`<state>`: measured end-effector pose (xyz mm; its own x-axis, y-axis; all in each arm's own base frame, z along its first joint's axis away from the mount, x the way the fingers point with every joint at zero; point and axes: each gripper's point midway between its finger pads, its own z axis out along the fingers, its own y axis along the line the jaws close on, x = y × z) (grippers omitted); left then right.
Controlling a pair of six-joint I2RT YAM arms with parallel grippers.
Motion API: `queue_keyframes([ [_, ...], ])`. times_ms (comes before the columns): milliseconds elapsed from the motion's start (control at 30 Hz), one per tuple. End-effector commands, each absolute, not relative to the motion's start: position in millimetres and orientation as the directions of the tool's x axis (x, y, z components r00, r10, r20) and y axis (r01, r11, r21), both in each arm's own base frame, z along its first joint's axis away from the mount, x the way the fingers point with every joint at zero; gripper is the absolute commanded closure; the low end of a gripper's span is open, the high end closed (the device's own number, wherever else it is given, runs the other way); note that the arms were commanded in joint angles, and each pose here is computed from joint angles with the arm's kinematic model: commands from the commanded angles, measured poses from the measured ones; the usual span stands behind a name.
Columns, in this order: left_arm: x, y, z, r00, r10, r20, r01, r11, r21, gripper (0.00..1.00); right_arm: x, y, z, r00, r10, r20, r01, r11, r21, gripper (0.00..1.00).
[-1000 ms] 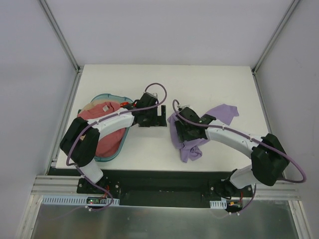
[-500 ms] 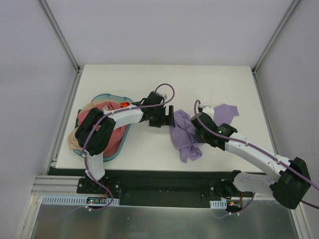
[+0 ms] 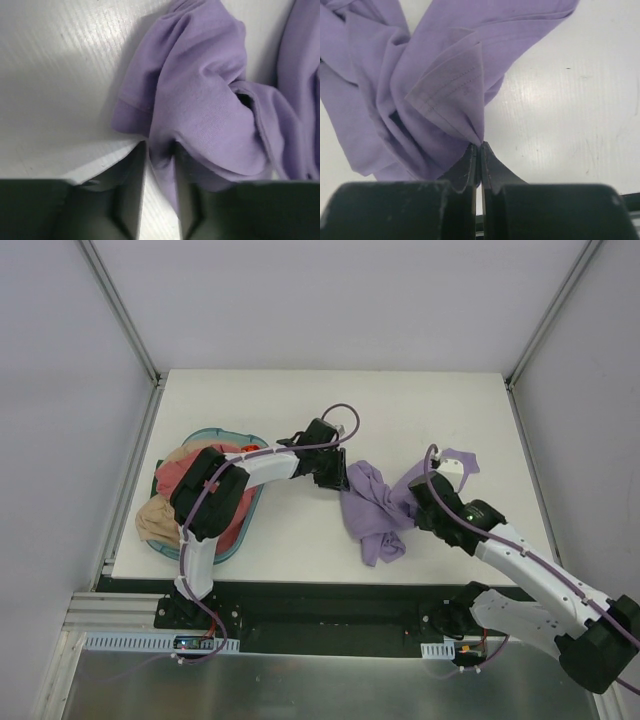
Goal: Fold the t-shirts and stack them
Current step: Flatten out the tshirt
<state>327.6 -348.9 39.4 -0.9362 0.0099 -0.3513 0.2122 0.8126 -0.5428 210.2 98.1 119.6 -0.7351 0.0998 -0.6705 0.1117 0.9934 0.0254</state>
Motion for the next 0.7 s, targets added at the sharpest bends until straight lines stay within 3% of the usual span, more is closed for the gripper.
queue_keyframes([
  [0,332,-364,52,-0.929,0.032,-0.37,0.257,0.774,-0.579,0.94,211,71,134,-0.691,0.129,-0.711,0.197,0.98,-0.013,0.99],
  [33,335,-364,56,-0.923,0.029,-0.383,0.264,0.773,-0.576,1.0,212,68,139,-0.683,0.133,-0.718,0.203,0.979,-0.012,0.99],
  [333,344,-323,178,-0.735,-0.02,-0.677,0.392,0.803,-0.449,1.0,227,41,249,-0.464,0.16,-0.871,0.249,0.967,0.044,0.99],
  [500,321,-281,277,-0.554,-0.114,-0.825,0.441,0.8,-0.407,1.0,220,22,338,-0.294,0.161,-0.942,0.239,0.967,0.091,0.99],
  [667,278,-246,381,-0.351,-0.235,-0.906,0.536,0.743,-0.401,1.0,194,11,428,-0.111,0.273,-0.956,0.143,0.956,0.257,0.99],
])
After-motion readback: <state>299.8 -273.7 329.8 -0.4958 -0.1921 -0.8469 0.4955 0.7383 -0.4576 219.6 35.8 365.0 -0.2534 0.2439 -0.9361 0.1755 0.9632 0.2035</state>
